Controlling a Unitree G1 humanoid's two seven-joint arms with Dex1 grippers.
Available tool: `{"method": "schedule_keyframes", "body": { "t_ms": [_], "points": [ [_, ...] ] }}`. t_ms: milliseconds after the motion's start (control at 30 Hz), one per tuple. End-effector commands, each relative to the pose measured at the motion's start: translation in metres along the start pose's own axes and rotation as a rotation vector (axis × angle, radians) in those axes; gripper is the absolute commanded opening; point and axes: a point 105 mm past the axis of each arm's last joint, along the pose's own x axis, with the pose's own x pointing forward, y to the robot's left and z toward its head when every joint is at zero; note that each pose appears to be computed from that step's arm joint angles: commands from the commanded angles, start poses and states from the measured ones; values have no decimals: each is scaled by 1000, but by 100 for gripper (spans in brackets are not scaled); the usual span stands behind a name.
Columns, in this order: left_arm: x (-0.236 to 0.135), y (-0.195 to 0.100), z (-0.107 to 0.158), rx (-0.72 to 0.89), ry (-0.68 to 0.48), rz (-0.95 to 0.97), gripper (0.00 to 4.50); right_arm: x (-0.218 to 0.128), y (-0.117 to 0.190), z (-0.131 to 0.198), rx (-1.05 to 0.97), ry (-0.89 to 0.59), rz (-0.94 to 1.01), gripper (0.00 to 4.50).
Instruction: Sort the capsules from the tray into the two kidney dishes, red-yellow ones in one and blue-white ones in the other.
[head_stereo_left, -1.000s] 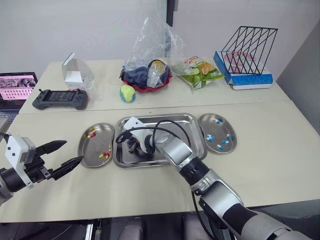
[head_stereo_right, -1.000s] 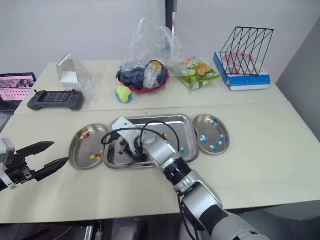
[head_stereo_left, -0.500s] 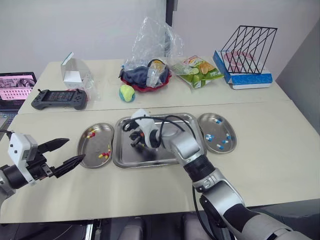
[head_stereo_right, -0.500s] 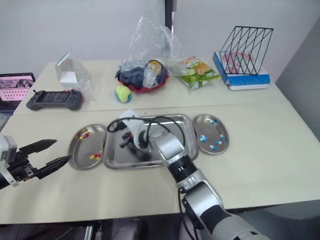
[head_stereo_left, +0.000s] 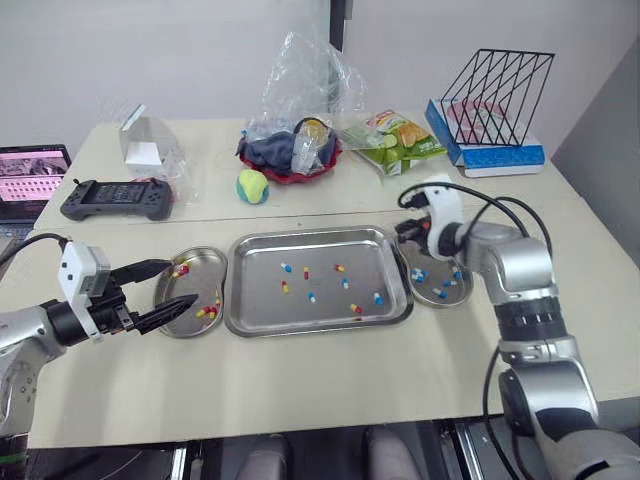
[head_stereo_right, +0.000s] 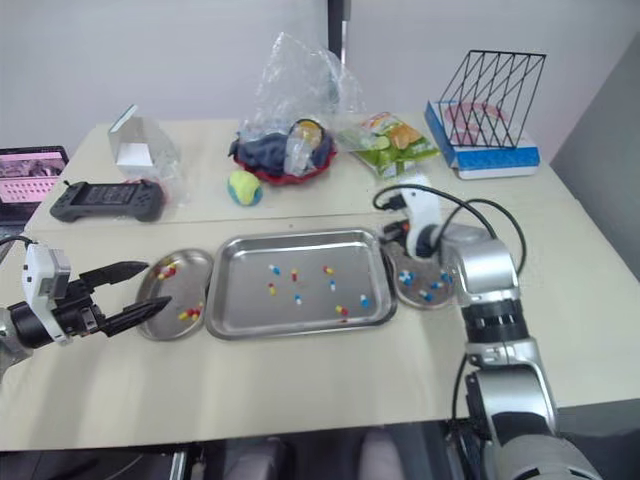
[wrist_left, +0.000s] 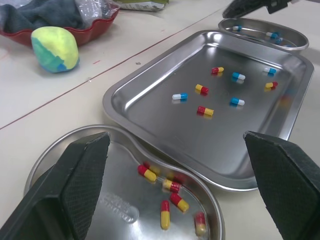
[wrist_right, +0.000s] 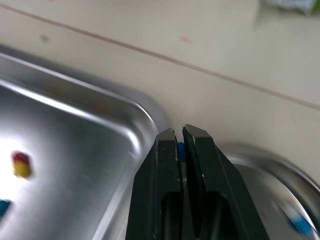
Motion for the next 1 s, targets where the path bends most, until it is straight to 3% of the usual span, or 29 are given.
{"method": "schedule_keyframes", "body": {
  "t_ms": [33,300,333,400,733,833,1000],
  "points": [
    [2,4,9,37,-12,-10,450,-10,-7,1,-71,-21,-41,4],
    [11,9,9,46,-12,-35,450,-26,-24,-14,-27,11,-77,4],
    [11,10,9,48,-12,-37,450,-27,-23,-14,-37,10,-74,58],
    [12,10,9,49,-12,-41,450,-30,-24,-11,-47,4,-73,95],
    [8,19,4,44,-3,-10,450,-84,-66,30,-151,-179,-60,438],
    [4,25,0,47,5,20,450,-105,-68,36,-248,-383,35,438],
    [1,28,-3,59,10,44,450,-111,-91,7,-266,-302,-26,438]
  ]
}}
